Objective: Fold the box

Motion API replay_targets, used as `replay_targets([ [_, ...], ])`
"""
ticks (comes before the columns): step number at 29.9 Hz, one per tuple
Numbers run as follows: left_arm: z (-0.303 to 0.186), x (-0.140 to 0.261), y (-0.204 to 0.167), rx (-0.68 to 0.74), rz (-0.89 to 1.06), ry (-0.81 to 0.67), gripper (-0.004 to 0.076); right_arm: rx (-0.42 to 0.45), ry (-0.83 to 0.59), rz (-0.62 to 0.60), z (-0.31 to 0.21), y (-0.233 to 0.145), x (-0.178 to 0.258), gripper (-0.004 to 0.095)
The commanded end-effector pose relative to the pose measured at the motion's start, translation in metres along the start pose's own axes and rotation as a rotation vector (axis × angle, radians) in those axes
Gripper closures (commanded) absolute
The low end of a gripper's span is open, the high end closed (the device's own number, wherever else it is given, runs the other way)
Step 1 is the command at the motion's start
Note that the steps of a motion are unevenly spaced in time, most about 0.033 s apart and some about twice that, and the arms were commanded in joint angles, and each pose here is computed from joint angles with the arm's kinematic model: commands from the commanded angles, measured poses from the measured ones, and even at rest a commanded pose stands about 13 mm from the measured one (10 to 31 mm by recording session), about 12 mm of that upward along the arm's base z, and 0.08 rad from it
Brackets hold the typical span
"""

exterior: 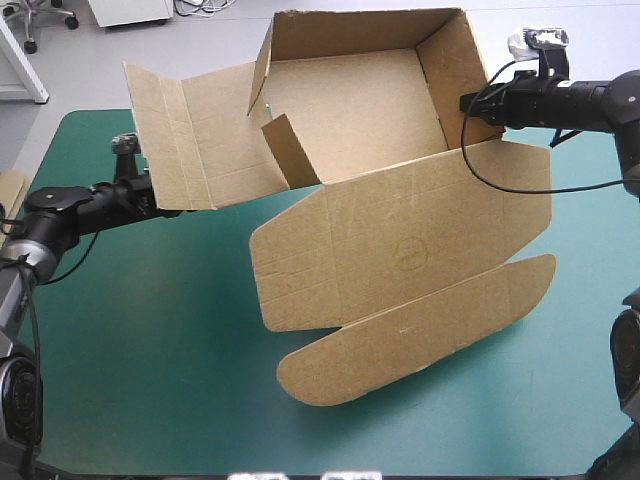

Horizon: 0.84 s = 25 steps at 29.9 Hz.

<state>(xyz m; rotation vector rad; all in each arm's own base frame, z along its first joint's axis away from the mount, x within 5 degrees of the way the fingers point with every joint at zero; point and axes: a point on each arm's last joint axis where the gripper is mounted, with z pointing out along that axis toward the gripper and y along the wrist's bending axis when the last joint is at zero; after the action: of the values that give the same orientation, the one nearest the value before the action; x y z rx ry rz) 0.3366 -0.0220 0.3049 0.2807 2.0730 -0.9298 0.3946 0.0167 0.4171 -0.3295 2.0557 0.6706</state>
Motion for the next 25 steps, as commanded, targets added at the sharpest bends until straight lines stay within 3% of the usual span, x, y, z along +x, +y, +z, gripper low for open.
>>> replay_targets([
  [1,0.01,-0.015,-0.04,0.11,0.017,-0.094,0.0375,-0.008,-0.121,-0.02,-0.029,0.021,-0.022,0.0908],
  [8,0.008,-0.032,-0.069,0.326,-0.023,-0.184,0.0375,0.055,-0.084,-0.04,-0.028,0.016,-0.018,0.0908],
  [13,0.003,-0.041,-0.079,0.413,-0.067,-0.227,0.0375,0.051,-0.095,-0.034,-0.028,0.016,-0.019,0.0908],
  [25,-0.006,-0.043,-0.096,0.587,-0.121,-0.178,0.0374,0.069,-0.123,-0.033,-0.029,0.014,-0.022,0.0908],
])
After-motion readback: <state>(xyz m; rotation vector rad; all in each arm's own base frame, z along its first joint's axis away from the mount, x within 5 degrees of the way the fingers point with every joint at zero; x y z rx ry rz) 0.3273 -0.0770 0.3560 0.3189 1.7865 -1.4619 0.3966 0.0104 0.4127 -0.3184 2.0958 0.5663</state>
